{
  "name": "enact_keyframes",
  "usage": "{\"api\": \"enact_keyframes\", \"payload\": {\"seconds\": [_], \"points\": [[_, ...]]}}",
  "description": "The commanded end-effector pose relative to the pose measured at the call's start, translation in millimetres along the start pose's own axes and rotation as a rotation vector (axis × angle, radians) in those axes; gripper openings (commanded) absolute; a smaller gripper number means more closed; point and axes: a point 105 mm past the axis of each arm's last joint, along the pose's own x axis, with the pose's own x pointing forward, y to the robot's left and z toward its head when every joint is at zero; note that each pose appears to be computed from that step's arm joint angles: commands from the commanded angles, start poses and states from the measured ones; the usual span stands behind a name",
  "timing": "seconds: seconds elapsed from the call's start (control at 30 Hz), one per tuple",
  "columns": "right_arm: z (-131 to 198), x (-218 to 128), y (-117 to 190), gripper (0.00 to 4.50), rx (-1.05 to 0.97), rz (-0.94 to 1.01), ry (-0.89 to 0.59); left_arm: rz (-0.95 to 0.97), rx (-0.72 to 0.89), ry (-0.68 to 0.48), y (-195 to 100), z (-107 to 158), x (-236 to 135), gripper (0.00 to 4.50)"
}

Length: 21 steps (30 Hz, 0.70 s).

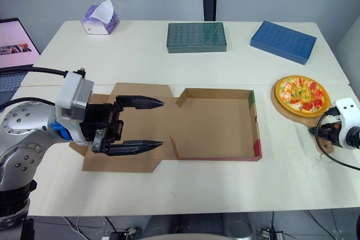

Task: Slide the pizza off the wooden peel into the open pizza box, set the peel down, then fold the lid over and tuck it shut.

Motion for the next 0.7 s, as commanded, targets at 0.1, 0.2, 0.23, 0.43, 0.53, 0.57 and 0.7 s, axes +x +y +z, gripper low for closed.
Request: {"api": "enact_keyframes", "payload": {"seconds": [0.1,0.2,0.23,0.43,0.53,0.57,0.7], "points": [[-12.8,2.8,6.5,1.62,0.031,0.032,0.013,0.015,0.044,-0.006,1.6,6.8,-1.9,4.50],[-6.4,-2.0,3.6,1.62,0.037,0.022,-0.041,0.025,0.039,0.001,2.9,6.2,-3.6,4.50],[-1.6,-4.8,0.5,1.62,0.038,0.007,-0.069,0.032,0.036,0.007,3.8,5.7,-4.5,4.50],[28.2,-18.7,-1.3,1.61,-0.029,-0.003,-0.188,0.090,0.028,0.002,14.4,10.2,-11.5,4.50],[40.7,-25.2,-1.8,1.61,-0.050,-0.006,-0.235,0.102,0.027,0.020,14.9,7.0,-15.8,4.50],[42.2,-26.5,-3.1,1.61,-0.051,-0.008,-0.243,0.104,0.030,0.033,14.6,4.9,-16.9,4.50],[48.9,-30.0,-6.2,1.59,-0.063,-0.020,-0.283,0.121,0.034,0.037,15.1,2.8,-18.7,4.50]]}}
